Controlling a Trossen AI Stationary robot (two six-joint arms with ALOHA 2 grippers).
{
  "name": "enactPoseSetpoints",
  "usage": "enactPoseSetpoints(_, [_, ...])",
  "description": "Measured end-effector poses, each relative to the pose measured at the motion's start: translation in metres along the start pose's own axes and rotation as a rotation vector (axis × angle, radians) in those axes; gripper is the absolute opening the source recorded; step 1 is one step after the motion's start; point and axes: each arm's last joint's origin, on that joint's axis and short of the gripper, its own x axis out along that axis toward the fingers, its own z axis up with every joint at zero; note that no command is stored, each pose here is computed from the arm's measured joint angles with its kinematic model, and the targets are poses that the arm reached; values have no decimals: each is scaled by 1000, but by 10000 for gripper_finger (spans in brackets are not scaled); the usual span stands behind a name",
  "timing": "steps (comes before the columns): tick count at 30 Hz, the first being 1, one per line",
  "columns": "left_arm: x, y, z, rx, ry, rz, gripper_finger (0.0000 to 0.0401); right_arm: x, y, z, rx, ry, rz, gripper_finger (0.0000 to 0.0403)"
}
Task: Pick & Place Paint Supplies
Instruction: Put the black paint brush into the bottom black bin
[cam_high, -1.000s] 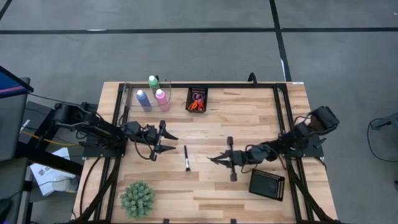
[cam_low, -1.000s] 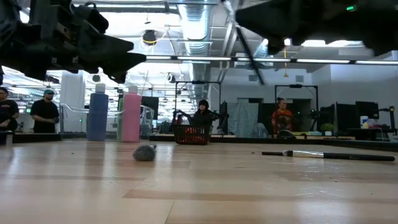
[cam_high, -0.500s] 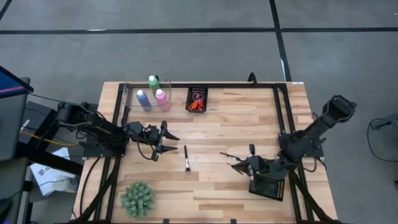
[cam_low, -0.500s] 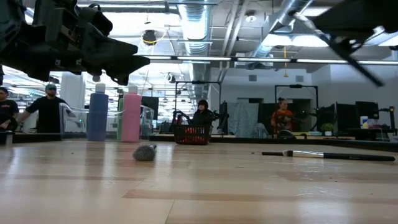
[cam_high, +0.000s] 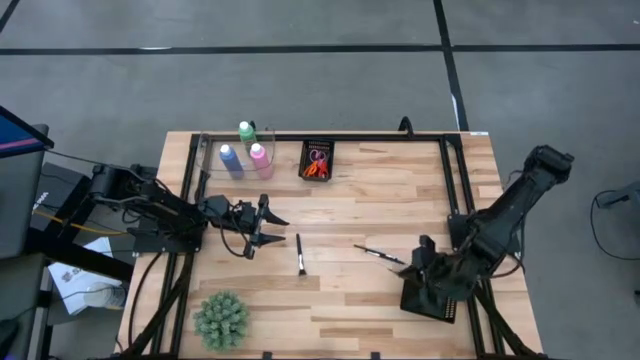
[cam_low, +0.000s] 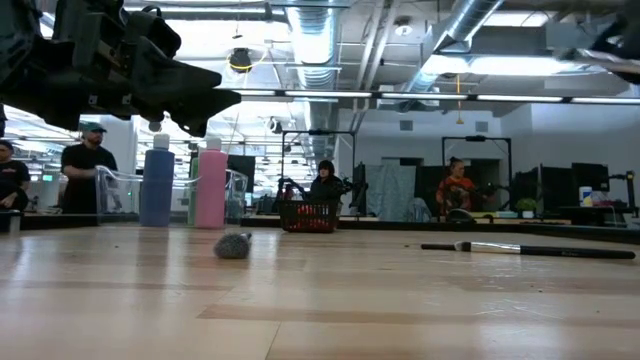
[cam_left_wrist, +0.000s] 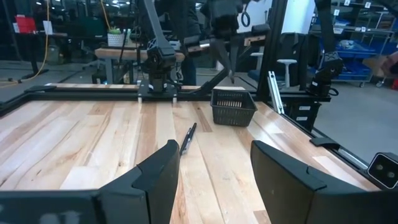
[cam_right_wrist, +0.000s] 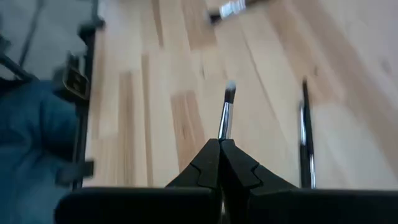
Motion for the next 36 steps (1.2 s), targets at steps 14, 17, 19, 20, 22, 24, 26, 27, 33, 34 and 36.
enactPoseSetpoints(14, [0,0,0,3,2,0,191,7,22,-39,188,383,-123,0])
enactPoseSetpoints(17, [0,0,0,3,3,0,191,15,23,-47,186,451,-158,0])
enactPoseSetpoints(19, [0,0,0,3,3,0,191,20,24,-50,180,471,-178,0])
enactPoseSetpoints(20, [0,0,0,3,3,0,191,22,24,-51,182,473,-189,0])
enactPoseSetpoints(22, [0,0,0,3,3,0,191,25,24,-52,188,482,-200,0])
enactPoseSetpoints(24, [0,0,0,3,3,0,191,26,24,-52,207,493,-200,0])
enactPoseSetpoints(26, [0,0,0,3,3,0,191,26,23,-51,231,489,-203,0])
enactPoseSetpoints(27, [0,0,0,3,3,0,191,26,23,-50,239,487,-203,1])
enactPoseSetpoints(33, [0,0,0,4,3,0,191,26,22,-47,261,480,-198,45])
enactPoseSetpoints(34, [0,0,0,4,3,0,191,26,22,-46,262,480,-200,57])
enactPoseSetpoints(36, [0,0,0,4,3,0,191,27,20,-45,268,482,-208,85])
